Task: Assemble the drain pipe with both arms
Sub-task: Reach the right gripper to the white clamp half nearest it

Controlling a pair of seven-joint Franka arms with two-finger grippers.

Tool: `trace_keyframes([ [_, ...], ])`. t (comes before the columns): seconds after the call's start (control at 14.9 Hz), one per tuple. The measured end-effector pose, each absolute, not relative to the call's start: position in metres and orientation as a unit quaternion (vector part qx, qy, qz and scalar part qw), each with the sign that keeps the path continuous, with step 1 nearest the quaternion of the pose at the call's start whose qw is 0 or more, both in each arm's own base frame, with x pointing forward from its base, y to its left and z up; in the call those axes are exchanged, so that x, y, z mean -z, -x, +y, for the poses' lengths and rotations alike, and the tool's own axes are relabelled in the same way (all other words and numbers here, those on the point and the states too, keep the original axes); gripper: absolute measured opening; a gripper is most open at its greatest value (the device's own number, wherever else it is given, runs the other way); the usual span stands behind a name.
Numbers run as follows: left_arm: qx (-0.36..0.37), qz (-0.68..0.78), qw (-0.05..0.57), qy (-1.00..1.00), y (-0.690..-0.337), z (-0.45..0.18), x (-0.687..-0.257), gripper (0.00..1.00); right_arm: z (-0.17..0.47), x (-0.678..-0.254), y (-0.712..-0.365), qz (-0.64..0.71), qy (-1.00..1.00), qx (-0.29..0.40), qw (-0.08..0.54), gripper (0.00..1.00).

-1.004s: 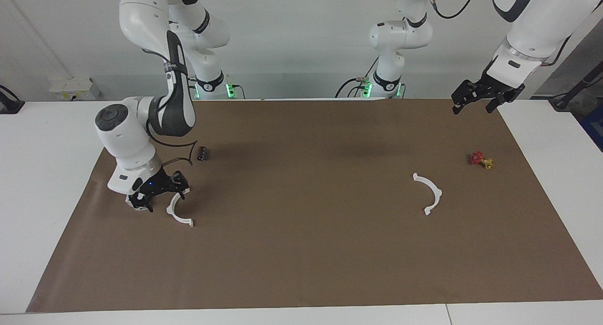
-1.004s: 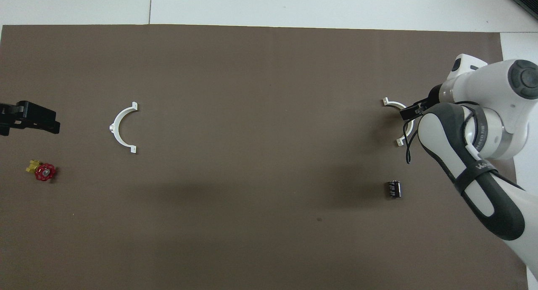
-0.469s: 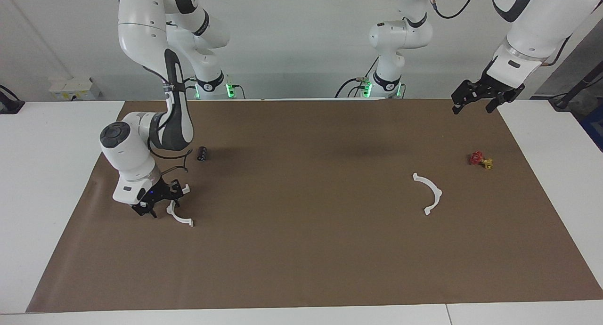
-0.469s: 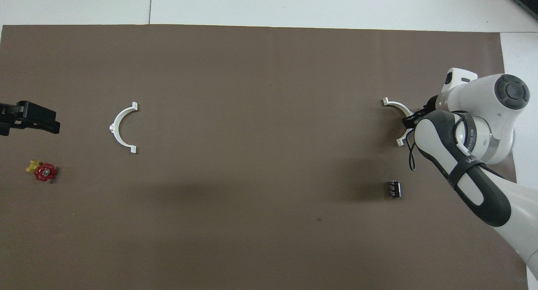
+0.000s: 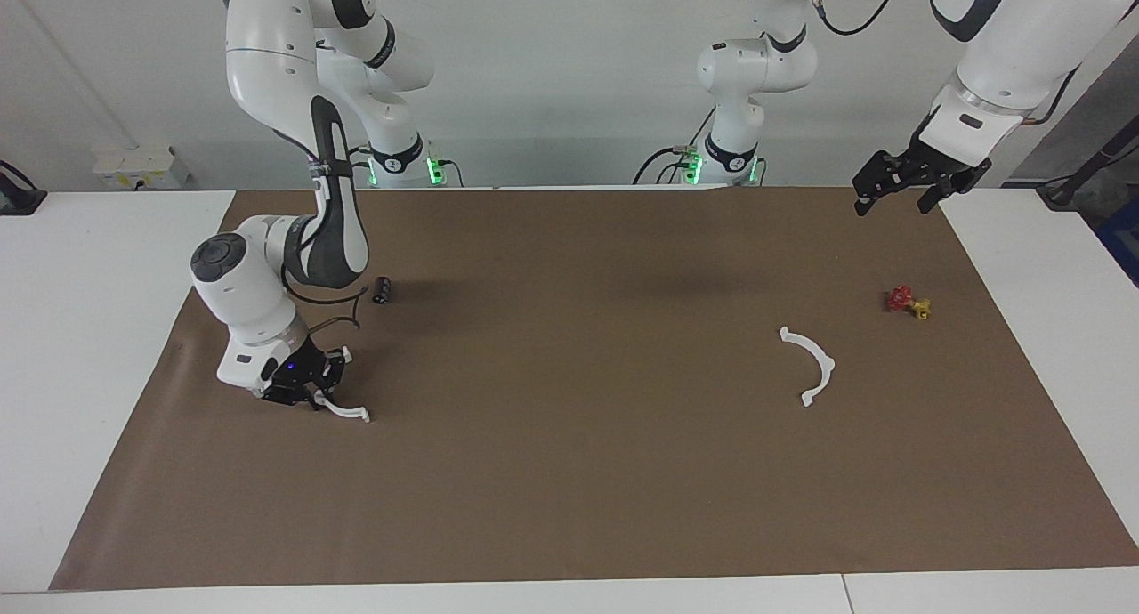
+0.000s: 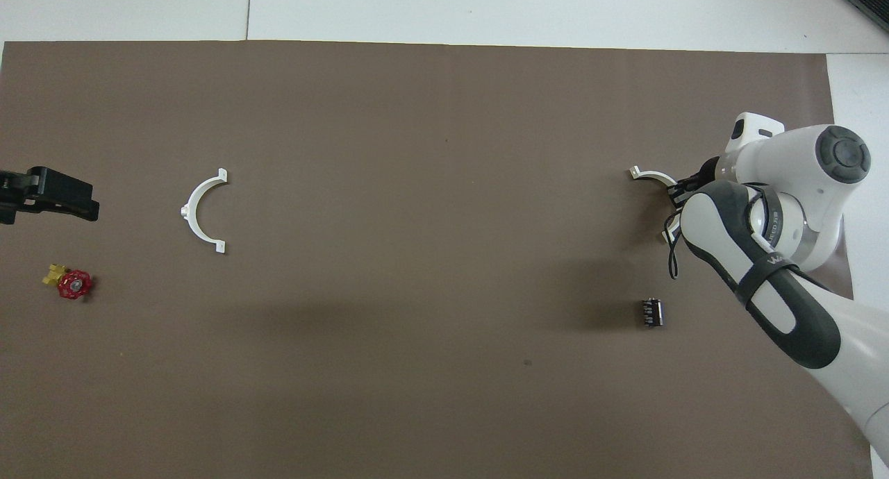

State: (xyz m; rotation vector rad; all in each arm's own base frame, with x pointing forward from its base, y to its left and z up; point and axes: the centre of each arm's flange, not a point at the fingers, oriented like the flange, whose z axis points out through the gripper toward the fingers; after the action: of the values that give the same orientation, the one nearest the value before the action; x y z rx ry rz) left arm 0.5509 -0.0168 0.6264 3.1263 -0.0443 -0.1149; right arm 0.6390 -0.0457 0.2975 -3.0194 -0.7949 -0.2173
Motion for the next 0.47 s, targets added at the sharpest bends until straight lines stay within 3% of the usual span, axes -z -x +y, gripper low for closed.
trace_keyframes([
  [0.27,0.037,-0.014,0.006,-0.999,-0.551,-0.017,-0.626,1.0,-0.017,-0.338,-0.654,-0.218,0.975,0.043,0.028,0.21],
  [0.47,0.037,-0.014,0.006,-0.999,-0.551,-0.017,-0.626,1.0,0.063,-0.35,-0.653,-0.156,0.987,0.026,0.034,0.21],
])
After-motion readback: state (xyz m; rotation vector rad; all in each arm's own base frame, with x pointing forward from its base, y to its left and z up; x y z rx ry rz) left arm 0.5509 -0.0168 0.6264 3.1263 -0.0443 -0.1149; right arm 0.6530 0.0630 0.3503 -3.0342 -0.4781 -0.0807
